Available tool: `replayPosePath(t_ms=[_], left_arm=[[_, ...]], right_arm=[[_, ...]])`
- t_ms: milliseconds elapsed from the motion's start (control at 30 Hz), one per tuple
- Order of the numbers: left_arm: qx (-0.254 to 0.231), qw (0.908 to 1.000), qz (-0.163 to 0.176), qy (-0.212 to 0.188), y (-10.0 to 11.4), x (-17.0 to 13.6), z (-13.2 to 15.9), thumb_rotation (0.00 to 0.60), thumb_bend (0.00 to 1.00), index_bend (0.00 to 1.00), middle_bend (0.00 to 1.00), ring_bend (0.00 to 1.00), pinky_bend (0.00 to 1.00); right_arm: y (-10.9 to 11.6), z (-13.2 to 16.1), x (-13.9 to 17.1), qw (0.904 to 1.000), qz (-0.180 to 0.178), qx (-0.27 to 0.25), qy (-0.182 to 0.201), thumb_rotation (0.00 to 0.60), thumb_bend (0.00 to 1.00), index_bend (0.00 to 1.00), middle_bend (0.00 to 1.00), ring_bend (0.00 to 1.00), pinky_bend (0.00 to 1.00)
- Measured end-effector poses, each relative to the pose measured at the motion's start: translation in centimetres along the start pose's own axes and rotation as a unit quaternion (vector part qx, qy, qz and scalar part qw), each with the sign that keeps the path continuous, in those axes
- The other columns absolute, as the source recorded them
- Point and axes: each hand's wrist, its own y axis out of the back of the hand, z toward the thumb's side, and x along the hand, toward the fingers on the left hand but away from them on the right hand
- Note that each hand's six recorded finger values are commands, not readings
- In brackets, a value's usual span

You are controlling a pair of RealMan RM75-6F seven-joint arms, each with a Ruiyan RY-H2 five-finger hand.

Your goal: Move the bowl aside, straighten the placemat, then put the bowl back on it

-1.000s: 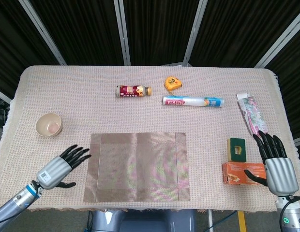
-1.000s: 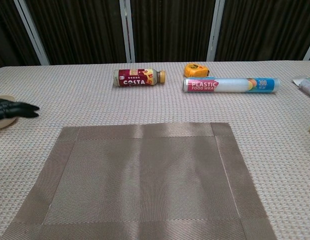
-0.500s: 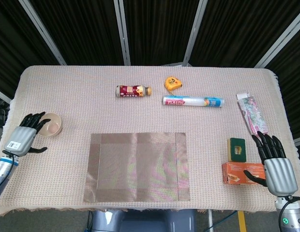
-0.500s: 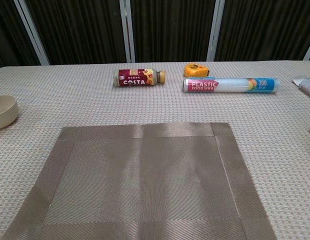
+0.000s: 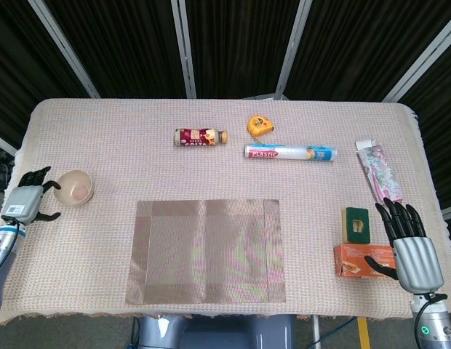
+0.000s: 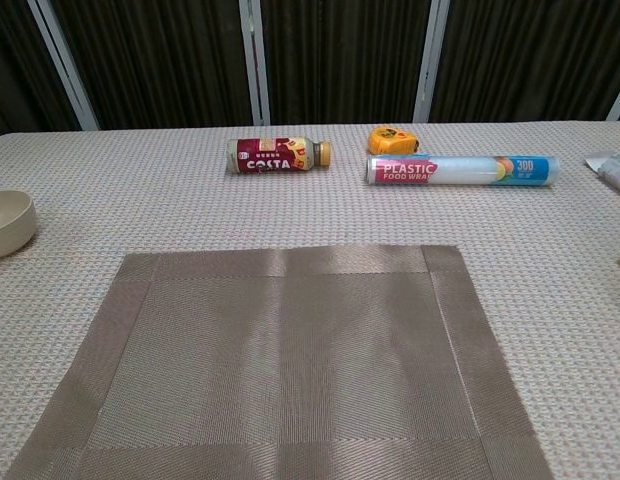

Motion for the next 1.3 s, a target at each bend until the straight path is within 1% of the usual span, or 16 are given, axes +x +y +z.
replayPosePath(t_ms=[67, 200, 400, 500, 567, 700, 800, 900, 1000, 1100, 1200, 1233, 1300], left_arm=[[-0.002, 1.0, -0.002, -0.001, -0.4, 0.3, 0.3, 0.6, 0.28, 0.37, 0.0, 0.0, 0.0], [-0.003, 1.0, -0.002, -0.007, -0.7, 0.8, 1.0, 0.6, 0.38, 0.41, 0.0, 0.0, 0.0], [-0.001, 0.9999, -0.002, -0.017, -1.0, 1.0, 1.8, 0.6, 0.52, 0.53, 0.0, 0.0, 0.0], [-0.001, 0.9997, 0.005, -0.023, -0.8, 0.8, 2.0, 0.6, 0.54, 0.59, 0.0, 0.0, 0.0], [0.001, 0.9994, 0.013, -0.032, -0.6, 0.7, 2.3, 0.6, 0.55, 0.6, 0.0, 0.0, 0.0], [-0.002, 0.998, 0.028, -0.056, 0.1, 0.2, 3.4, 0.6, 0.56, 0.61, 0.0, 0.0, 0.0], [-0.007, 0.9958, 0.041, -0.081, 0.8, -0.3, 4.6, 0.6, 0.56, 0.62, 0.0, 0.0, 0.0], [-0.012, 0.9921, 0.053, -0.113, 1.5, -0.9, 6.5, 0.6, 0.57, 0.62, 0.0, 0.0, 0.0], [-0.017, 0.9864, 0.063, -0.151, 2.2, -1.5, 9.0, 0.6, 0.57, 0.63, 0.0, 0.0, 0.0], [-0.022, 0.9777, 0.075, -0.195, 3.0, -2.4, 12.1, 0.6, 0.57, 0.63, 0.0, 0.0, 0.0], [-0.025, 0.9659, 0.086, -0.243, 3.7, -3.4, 15.9, 0.6, 0.57, 0.63, 0.0, 0.0, 0.0], [-0.026, 0.9608, 0.09, -0.261, 4.0, -3.9, 17.5, 0.6, 0.57, 0.63, 0.0, 0.0, 0.0], [-0.026, 0.9528, 0.094, -0.288, 4.2, -4.7, 19.9, 0.6, 0.57, 0.63, 0.0, 0.0, 0.0]], right_arm=[[0.1, 0.0, 0.0, 1.0, -0.001, 0.0, 0.0, 0.6, 0.0, 0.0, 0.0, 0.0, 0.0], [0.1, -0.1, 0.0, 1.0, -0.002, -0.001, -0.001, 0.6, 0.0, 0.0, 0.0, 0.0, 0.0], [0.2, -0.2, 0.0, 1.0, -0.002, -0.002, -0.002, 0.6, 0.0, 0.0, 0.0, 0.0, 0.0], [0.2, -0.2, 0.0, 1.0, -0.002, -0.003, -0.002, 0.6, 0.0, 0.0, 0.0, 0.0, 0.0], [0.3, -0.2, 0.0, 1.0, -0.002, -0.004, -0.002, 0.6, 0.0, 0.0, 0.0, 0.0, 0.0], [0.3, -0.2, 0.0, 1.0, -0.002, -0.005, 0.0, 0.6, 0.0, 0.0, 0.0, 0.0, 0.0], [0.4, -0.2, 0.0, 1.0, -0.002, -0.006, -0.001, 0.6, 0.0, 0.0, 0.0, 0.0, 0.0], [0.4, -0.2, 0.0, 1.0, -0.003, -0.008, -0.001, 0.6, 0.0, 0.0, 0.0, 0.0, 0.0], [0.5, -0.2, 0.0, 1.0, -0.003, -0.008, -0.002, 0.6, 0.0, 0.0, 0.0, 0.0, 0.0], [0.5, -0.2, 0.0, 1.0, -0.004, -0.008, -0.002, 0.6, 0.0, 0.0, 0.0, 0.0, 0.0], [0.6, -0.3, 0.0, 0.9999, -0.005, -0.009, -0.004, 0.6, 0.0, 0.0, 0.0, 0.0, 0.0], [0.6, -0.4, 0.0, 0.9999, -0.005, -0.01, -0.005, 0.6, 0.0, 0.0, 0.0, 0.0, 0.0], [0.7, -0.5, -0.1, 0.9999, -0.005, -0.01, -0.006, 0.6, 0.0, 0.0, 0.0, 0.0, 0.0]])
